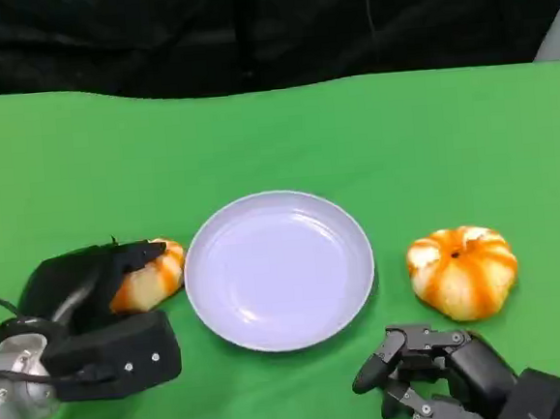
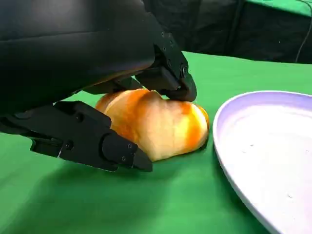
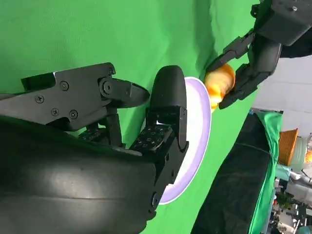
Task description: Grasp the bread from the table and place it into the plate.
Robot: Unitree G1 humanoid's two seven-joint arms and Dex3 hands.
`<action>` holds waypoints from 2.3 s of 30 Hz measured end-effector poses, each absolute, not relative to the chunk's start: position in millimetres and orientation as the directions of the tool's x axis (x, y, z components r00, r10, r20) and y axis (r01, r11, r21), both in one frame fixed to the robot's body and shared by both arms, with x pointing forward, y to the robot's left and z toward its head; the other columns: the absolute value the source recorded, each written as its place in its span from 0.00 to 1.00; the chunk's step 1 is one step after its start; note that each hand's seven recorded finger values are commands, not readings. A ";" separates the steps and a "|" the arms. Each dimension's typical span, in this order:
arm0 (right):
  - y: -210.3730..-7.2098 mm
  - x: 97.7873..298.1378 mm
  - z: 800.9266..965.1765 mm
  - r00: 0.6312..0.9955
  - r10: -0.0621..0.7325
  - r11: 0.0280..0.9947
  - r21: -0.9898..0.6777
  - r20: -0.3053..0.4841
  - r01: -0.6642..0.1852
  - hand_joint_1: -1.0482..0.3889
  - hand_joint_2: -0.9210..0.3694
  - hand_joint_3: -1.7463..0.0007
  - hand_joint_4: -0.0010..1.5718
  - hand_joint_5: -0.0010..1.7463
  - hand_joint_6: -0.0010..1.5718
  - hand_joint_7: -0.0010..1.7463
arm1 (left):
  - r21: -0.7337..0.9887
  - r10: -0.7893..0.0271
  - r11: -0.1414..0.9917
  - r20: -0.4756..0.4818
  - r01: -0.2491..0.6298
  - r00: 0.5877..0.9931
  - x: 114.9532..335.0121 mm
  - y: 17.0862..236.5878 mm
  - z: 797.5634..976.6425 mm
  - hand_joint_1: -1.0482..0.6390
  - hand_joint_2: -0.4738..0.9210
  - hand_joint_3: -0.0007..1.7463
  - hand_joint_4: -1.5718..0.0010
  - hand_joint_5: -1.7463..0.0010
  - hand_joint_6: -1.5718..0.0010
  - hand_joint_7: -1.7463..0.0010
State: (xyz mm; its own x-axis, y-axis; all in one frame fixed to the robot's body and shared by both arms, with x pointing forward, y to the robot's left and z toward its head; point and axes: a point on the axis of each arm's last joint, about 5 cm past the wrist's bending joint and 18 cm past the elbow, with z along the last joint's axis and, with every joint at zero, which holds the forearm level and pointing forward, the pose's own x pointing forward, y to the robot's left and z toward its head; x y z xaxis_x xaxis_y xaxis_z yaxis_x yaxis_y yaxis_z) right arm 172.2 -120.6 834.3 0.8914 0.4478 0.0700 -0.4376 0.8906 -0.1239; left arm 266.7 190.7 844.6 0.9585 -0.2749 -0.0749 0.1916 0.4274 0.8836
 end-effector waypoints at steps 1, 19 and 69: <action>-120.6 172.2 834.2 0.891 0.448 0.891 -0.124 0.070 -0.438 0.66 0.00 0.73 0.44 0.88 0.54 0.55 | 0.879 -0.266 0.440 -0.069 0.185 0.961 267.1 190.7 845.1 0.59 1.00 0.01 0.29 0.82 0.22 0.96; -120.9 172.1 833.8 0.892 0.447 0.891 -0.123 0.068 -0.437 0.66 0.00 0.74 0.43 0.87 0.52 0.55 | 0.871 -0.111 0.491 0.058 0.004 0.992 267.6 183.4 840.4 0.57 0.94 0.00 0.54 0.29 0.18 0.99; -121.9 173.9 830.9 0.893 0.445 0.892 -0.129 0.073 -0.434 0.65 0.00 0.73 0.43 0.89 0.52 0.56 | 0.601 -0.283 0.793 0.502 -0.095 0.817 244.6 146.7 870.0 0.64 0.97 0.02 0.37 0.55 0.12 0.99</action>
State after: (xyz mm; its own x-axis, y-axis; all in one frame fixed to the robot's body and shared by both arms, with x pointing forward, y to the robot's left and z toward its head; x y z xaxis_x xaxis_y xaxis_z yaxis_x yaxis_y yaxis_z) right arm 173.9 -121.9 830.9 0.8926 0.4450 0.0727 -0.4340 0.8916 -0.1294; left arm 244.6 146.7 870.0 0.8171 -0.2826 0.5024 -0.0952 0.7934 0.6012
